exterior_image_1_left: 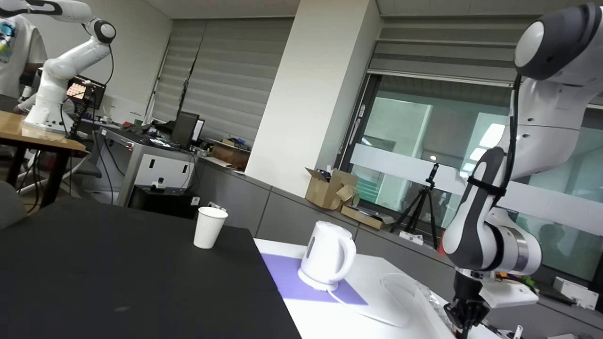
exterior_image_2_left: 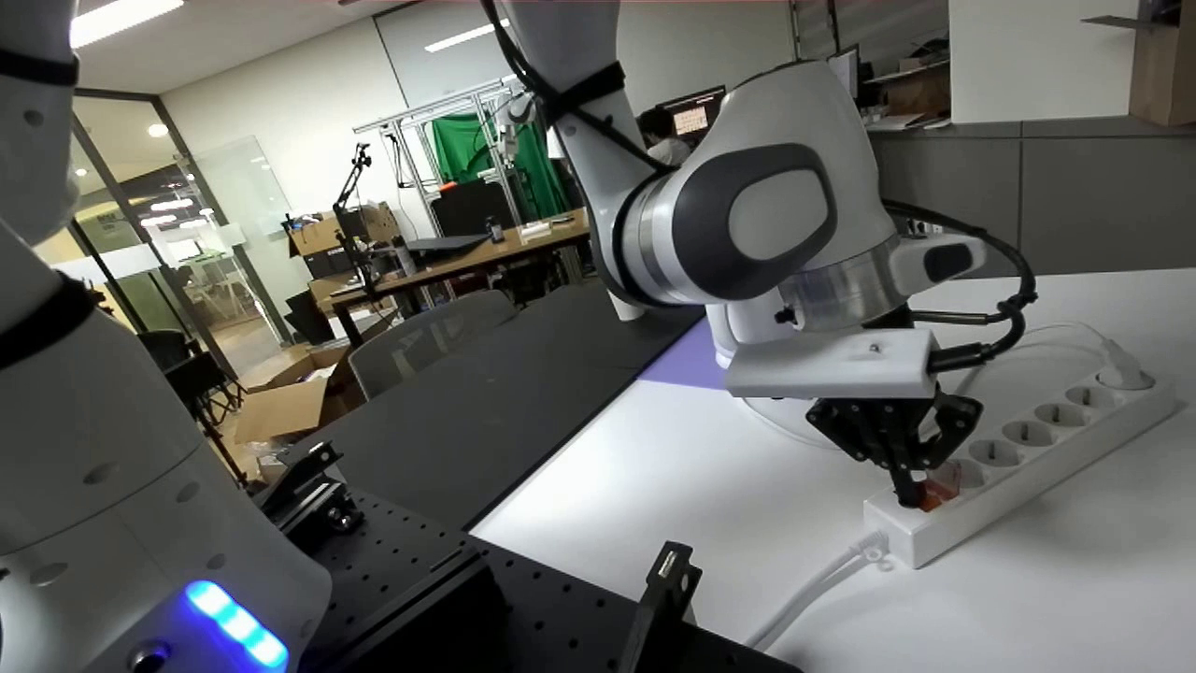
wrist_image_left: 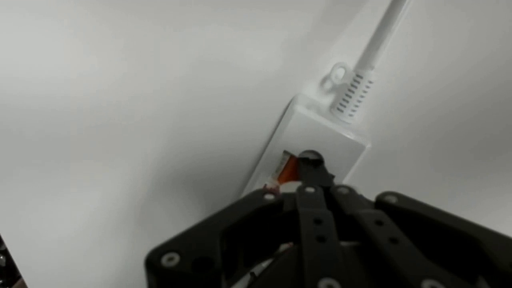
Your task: Turn of the switch of the extension cord
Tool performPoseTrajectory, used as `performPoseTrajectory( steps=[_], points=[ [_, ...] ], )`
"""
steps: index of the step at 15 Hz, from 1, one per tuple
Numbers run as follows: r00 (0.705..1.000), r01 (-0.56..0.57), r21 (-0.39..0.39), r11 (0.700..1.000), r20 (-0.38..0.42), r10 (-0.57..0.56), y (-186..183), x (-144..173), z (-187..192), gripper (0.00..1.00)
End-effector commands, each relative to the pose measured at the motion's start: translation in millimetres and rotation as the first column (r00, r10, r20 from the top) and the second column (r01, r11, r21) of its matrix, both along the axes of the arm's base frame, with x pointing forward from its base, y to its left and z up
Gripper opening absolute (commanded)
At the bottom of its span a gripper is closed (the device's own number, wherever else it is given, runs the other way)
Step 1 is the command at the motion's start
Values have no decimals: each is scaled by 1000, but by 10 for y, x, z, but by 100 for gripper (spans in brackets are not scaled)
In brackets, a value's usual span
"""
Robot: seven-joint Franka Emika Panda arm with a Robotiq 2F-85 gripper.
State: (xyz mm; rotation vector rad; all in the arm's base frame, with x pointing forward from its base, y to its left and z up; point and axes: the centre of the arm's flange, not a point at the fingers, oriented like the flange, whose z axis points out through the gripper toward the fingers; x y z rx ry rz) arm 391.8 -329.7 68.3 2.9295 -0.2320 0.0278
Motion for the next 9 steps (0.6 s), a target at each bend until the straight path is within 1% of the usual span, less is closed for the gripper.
performPoseTrajectory(
  steps=[1, 3, 5, 8, 9],
  points=[
    [997, 31, -60, 998, -70, -36, 152, 335, 234, 0],
    [988, 53, -94, 994, -143, -66, 169, 649, 463, 0],
    [974, 65, -97, 993, -209, -85, 213, 957, 730, 0],
    [952, 49, -94, 994, -296, -74, 285, 1241, 1072, 0],
    [941, 54, -102, 993, -328, -84, 287, 1310, 1187, 26]
  ],
)
